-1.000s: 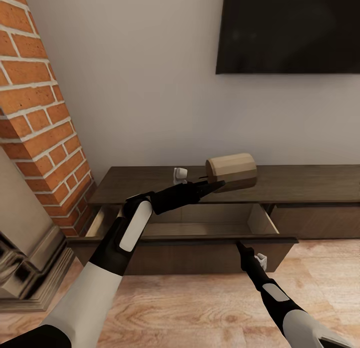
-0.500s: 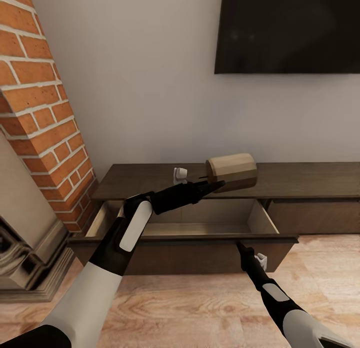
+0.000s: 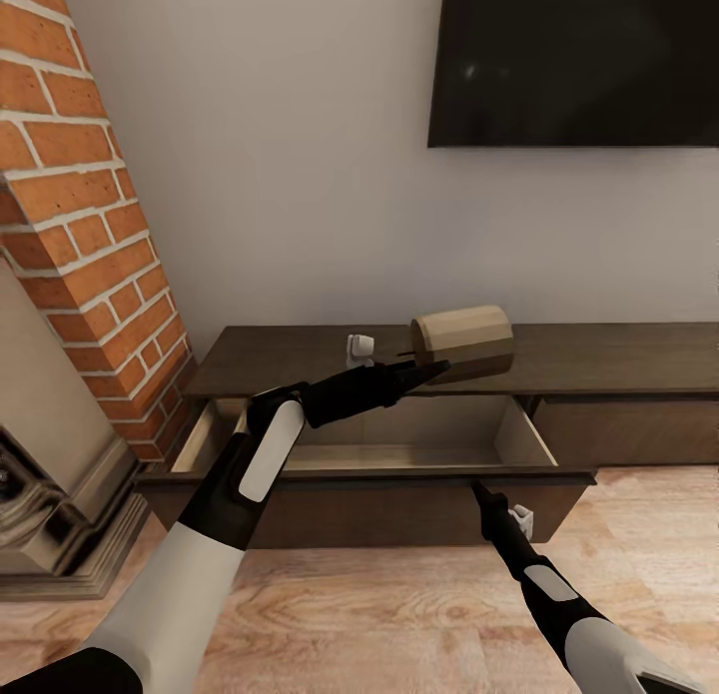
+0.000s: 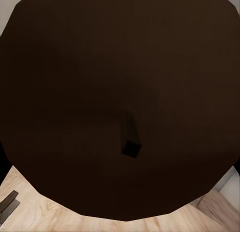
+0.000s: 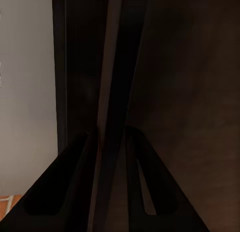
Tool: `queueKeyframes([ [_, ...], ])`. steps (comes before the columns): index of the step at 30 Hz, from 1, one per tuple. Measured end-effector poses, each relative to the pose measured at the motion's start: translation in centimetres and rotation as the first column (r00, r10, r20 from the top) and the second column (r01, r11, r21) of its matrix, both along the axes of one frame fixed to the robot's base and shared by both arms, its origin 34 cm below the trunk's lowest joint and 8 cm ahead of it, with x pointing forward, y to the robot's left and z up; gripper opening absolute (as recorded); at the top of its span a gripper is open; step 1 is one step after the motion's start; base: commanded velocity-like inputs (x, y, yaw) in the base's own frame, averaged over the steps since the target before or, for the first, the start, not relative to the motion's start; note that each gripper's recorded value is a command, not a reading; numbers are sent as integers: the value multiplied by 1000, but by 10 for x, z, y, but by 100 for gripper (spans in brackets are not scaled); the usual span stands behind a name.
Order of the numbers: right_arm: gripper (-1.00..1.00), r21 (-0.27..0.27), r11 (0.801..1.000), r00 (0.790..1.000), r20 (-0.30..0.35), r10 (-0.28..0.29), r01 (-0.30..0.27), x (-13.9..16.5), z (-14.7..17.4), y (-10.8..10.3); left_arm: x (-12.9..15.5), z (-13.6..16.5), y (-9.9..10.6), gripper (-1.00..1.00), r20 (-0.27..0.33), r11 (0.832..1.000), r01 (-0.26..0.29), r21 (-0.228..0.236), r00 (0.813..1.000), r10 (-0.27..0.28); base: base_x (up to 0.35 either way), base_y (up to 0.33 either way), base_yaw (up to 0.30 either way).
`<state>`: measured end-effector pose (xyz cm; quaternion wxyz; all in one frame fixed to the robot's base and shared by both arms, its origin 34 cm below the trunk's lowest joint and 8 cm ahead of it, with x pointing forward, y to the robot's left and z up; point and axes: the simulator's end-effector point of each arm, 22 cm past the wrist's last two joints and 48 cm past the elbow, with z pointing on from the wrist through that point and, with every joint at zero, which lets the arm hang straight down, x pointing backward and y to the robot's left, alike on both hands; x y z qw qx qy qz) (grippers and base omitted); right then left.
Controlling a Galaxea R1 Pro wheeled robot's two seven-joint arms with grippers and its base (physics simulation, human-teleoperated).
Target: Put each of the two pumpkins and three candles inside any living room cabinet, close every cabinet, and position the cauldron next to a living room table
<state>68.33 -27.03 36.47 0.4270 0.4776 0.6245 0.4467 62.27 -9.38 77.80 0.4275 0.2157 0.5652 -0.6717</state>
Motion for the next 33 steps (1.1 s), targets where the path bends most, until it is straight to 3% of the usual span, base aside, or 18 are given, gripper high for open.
queueKeyframes([
  [33, -100, 0, 1000, 1000, 1, -2, 2, 0, 0, 0, 0, 1, 0, -100, 0, 1000, 0, -1, 1000, 0, -39, 0, 0],
])
